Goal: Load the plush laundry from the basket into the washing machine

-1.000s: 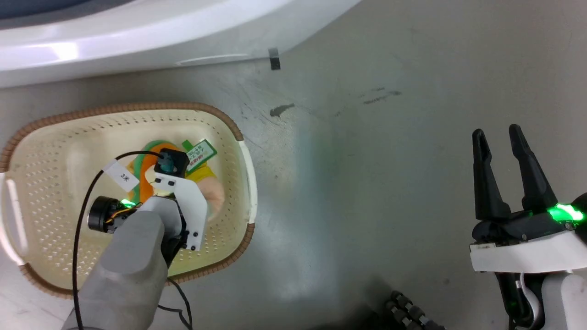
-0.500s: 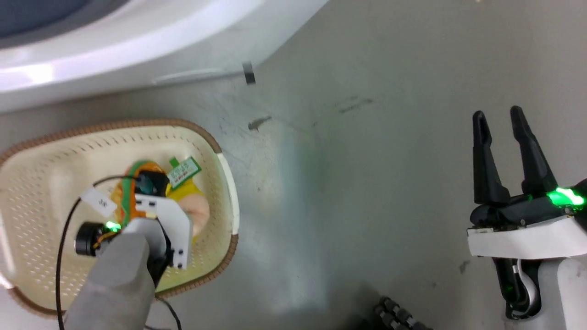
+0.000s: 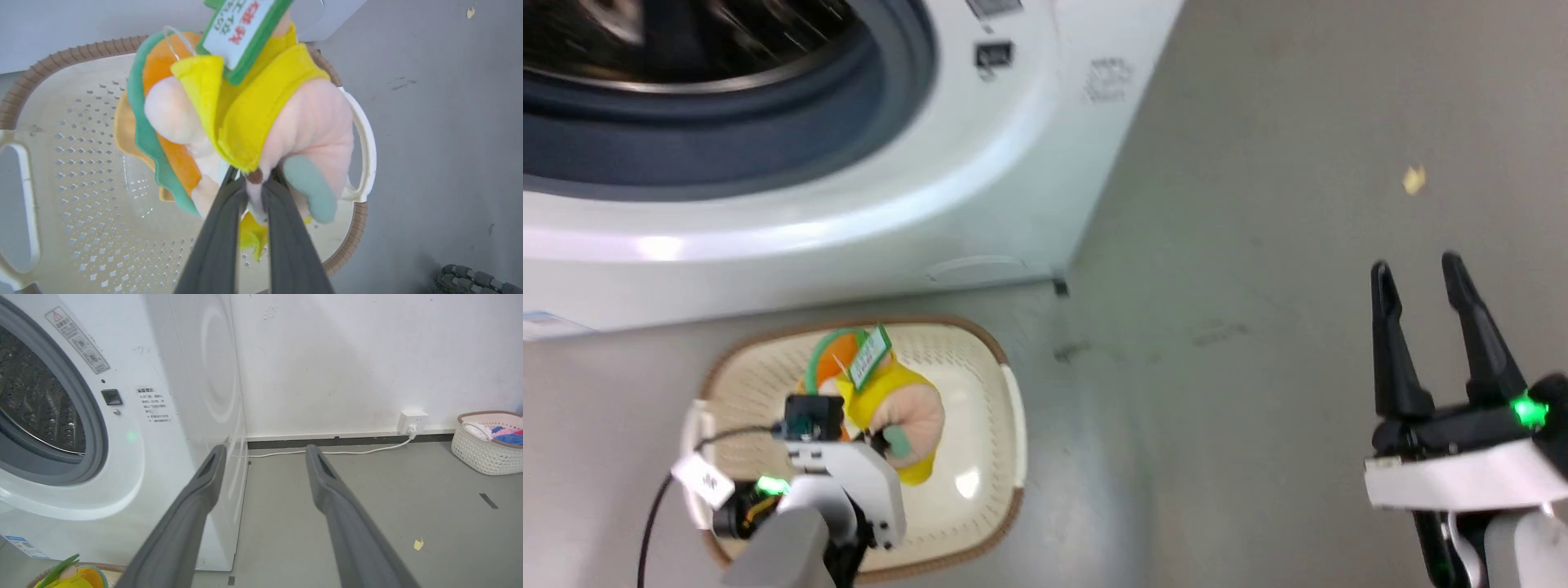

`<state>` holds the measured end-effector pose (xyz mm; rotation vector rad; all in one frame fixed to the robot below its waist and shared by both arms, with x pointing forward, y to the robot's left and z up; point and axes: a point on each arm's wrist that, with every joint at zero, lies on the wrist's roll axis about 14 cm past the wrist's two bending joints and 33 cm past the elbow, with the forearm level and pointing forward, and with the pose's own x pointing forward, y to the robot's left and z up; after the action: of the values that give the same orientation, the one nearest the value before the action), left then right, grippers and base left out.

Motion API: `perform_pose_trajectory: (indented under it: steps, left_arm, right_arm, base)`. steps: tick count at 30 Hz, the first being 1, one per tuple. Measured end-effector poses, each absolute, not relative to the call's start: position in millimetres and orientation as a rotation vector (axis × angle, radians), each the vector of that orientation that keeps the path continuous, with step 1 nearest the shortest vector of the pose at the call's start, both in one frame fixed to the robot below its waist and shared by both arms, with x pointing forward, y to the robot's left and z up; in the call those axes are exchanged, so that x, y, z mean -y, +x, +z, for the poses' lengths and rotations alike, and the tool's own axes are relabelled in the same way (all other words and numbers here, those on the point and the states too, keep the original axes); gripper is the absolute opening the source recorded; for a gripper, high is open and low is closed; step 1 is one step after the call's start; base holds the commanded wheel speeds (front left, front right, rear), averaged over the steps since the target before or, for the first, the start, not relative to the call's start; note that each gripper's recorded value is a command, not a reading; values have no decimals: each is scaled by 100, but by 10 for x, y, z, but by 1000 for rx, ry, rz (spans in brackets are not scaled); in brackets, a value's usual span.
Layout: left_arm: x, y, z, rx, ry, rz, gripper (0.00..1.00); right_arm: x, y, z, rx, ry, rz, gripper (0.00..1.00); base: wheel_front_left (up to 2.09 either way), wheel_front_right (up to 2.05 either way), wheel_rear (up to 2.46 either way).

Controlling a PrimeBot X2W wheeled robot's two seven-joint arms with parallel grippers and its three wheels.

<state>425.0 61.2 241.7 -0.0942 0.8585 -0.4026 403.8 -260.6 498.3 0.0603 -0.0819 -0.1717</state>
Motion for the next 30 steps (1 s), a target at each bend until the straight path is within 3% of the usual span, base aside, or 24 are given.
perform_pose_trajectory:
  steps: [9,19,24,30]
  left_arm:
    - [-793,4167,3238,-578,-180,-339,0]
    - [-1038,4348,4601,-88,-213,-248,0]
    - [-1040,4561,5097,88,-204,-266,0]
    - [-1089,5099,5263,144,-145,-292,0]
  right_arm:
    - [2418,3798,5256,154,81,-121,100]
    - [2169,3813,5442,212,105,-44,100]
    - [2146,3869,5330,180,105,-39,100]
    - [2201,4059,5221,158,108,-54,100]
  base:
    - [0,0,0]
    - [0,0,0]
    - [0,0,0]
    - [0,0,0]
